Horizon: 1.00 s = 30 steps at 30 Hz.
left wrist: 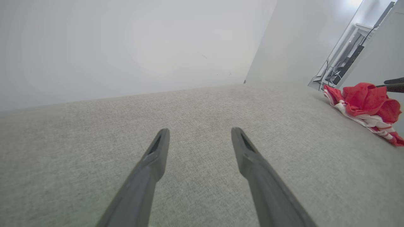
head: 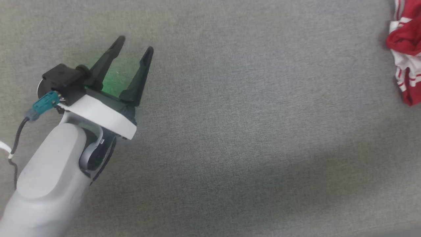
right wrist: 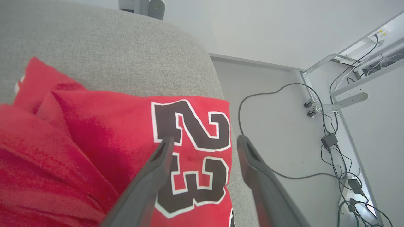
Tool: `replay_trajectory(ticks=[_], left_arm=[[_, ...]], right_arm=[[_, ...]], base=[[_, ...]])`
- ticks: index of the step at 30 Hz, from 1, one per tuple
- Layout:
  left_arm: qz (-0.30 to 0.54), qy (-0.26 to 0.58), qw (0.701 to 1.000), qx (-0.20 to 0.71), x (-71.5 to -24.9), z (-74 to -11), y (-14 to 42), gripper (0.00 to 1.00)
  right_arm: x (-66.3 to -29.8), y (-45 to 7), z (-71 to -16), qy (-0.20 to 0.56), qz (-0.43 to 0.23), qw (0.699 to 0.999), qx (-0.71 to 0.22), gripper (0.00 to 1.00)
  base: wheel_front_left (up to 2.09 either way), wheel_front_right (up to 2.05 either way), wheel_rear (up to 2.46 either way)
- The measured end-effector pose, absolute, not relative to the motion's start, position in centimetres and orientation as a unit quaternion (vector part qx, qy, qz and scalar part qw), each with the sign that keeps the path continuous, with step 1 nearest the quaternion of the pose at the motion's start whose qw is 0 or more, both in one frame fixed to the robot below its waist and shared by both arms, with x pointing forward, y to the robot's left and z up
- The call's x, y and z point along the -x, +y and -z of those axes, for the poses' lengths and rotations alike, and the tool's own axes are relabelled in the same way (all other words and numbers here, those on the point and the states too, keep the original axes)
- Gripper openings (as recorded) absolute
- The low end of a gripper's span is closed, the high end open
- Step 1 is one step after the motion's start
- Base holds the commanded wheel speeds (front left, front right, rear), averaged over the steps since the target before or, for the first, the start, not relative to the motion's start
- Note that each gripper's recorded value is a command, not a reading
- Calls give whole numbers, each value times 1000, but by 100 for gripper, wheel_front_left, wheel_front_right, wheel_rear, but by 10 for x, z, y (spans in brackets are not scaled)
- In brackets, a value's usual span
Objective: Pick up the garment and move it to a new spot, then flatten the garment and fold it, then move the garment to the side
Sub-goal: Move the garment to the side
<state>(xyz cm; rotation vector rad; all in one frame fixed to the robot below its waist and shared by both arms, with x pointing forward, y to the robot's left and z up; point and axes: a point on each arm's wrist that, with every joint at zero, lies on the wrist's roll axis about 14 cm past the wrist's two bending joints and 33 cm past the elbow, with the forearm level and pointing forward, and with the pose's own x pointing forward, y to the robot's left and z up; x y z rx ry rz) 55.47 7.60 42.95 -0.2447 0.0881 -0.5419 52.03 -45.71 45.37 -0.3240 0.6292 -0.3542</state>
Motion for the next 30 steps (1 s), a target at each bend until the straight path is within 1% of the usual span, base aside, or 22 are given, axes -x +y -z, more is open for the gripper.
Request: replay_trajectory(ticks=[7, 16, 20, 26, 30], left_arm=[[251, 30, 961, 116, -544, -447, 87, 100], [210, -6, 972, 102, -521, -482, 114, 100], [176, -24, 980, 91, -511, -497, 138, 100], [118, -32, 989, 83, -482, -507, 177, 100], [72, -38, 993, 79, -459, -512, 209, 100]], right_arm=[[-527, -435, -478, 246, 154, 948, 130, 100], [-526, -378, -501, 161, 90, 978, 94, 100], [-524, -351, -512, 123, 56, 987, 85, 100], [-514, -311, -524, 68, 8, 995, 66, 100], [-502, -288, -522, 50, -17, 997, 52, 100]], base=[[0, 0, 0], [0, 0, 0], [0, 0, 0], [0, 0, 0], [0, 0, 0]])
